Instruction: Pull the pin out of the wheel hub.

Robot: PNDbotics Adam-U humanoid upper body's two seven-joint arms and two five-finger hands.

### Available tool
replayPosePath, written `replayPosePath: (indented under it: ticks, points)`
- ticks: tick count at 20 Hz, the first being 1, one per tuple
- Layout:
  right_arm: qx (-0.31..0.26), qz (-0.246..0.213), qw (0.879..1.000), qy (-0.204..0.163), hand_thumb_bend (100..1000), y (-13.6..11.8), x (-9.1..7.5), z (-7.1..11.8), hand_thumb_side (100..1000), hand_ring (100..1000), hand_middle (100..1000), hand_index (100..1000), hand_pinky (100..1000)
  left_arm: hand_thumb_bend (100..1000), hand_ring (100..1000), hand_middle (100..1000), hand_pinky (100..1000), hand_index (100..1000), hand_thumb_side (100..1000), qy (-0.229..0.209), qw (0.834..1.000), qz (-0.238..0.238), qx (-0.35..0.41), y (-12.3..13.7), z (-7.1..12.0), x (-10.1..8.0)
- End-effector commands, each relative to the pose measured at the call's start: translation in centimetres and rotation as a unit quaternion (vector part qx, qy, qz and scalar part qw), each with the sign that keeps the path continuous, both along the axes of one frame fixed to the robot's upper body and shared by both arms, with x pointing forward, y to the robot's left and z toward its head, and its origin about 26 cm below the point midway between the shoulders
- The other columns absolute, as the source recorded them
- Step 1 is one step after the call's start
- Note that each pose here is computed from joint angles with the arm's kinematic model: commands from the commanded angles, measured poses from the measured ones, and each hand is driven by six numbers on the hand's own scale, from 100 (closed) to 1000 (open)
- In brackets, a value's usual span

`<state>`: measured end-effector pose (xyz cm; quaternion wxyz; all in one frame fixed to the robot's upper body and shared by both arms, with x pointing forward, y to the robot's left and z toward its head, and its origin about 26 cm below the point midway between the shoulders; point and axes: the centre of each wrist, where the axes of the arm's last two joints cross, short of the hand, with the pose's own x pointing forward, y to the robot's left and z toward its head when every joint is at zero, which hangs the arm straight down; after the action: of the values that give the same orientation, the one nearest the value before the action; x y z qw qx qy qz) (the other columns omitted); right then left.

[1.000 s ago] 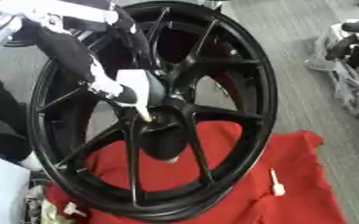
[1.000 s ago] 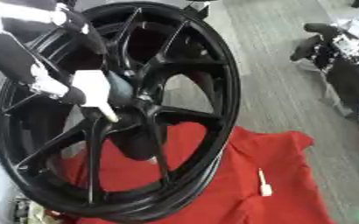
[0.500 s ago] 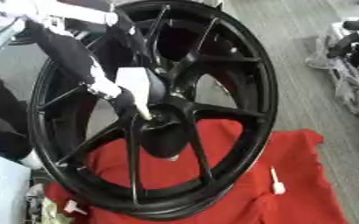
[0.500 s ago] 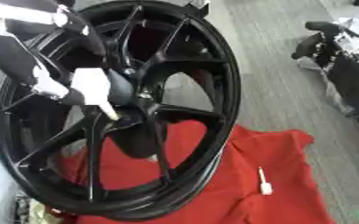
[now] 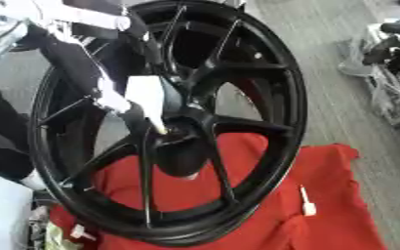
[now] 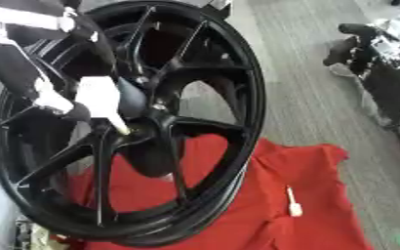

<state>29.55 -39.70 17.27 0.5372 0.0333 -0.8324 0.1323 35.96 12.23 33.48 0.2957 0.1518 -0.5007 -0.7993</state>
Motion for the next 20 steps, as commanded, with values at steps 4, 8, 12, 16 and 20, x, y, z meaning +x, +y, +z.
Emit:
replayPosePath:
  ticks: [4,8,12,16,20]
  points:
    - [-0.016,0.002,1.000,-0.011,100,-0.2,0.0,1.1,639,624,571,809,933,569,868,778,934,850,338,-0.026,1.000,-0.001,0.008,-0.5,0.5,0.2]
    - [-0.016,0.003,1.000,-0.010,100,-0.2,0.0,1.1,640,625,572,809,934,527,864,771,930,843,307,-0.031,0.999,0.000,0.009,-1.0,0.2,0.5]
    - [-0.016,0.004,1.000,-0.011,100,-0.1,0.0,1.1,640,625,573,809,934,443,853,756,916,812,256,-0.033,0.999,0.000,0.002,-1.2,0.1,0.6]
    - [-0.016,0.004,1.000,-0.011,100,-0.2,0.0,1.2,640,626,573,810,934,402,839,741,900,746,194,-0.028,1.000,0.002,0.002,-1.3,0.0,0.5]
    - [-0.016,0.003,1.000,-0.010,100,-0.2,0.0,1.2,640,626,574,810,935,398,833,729,892,682,191,-0.021,1.000,0.000,0.019,-1.3,-0.1,0.4]
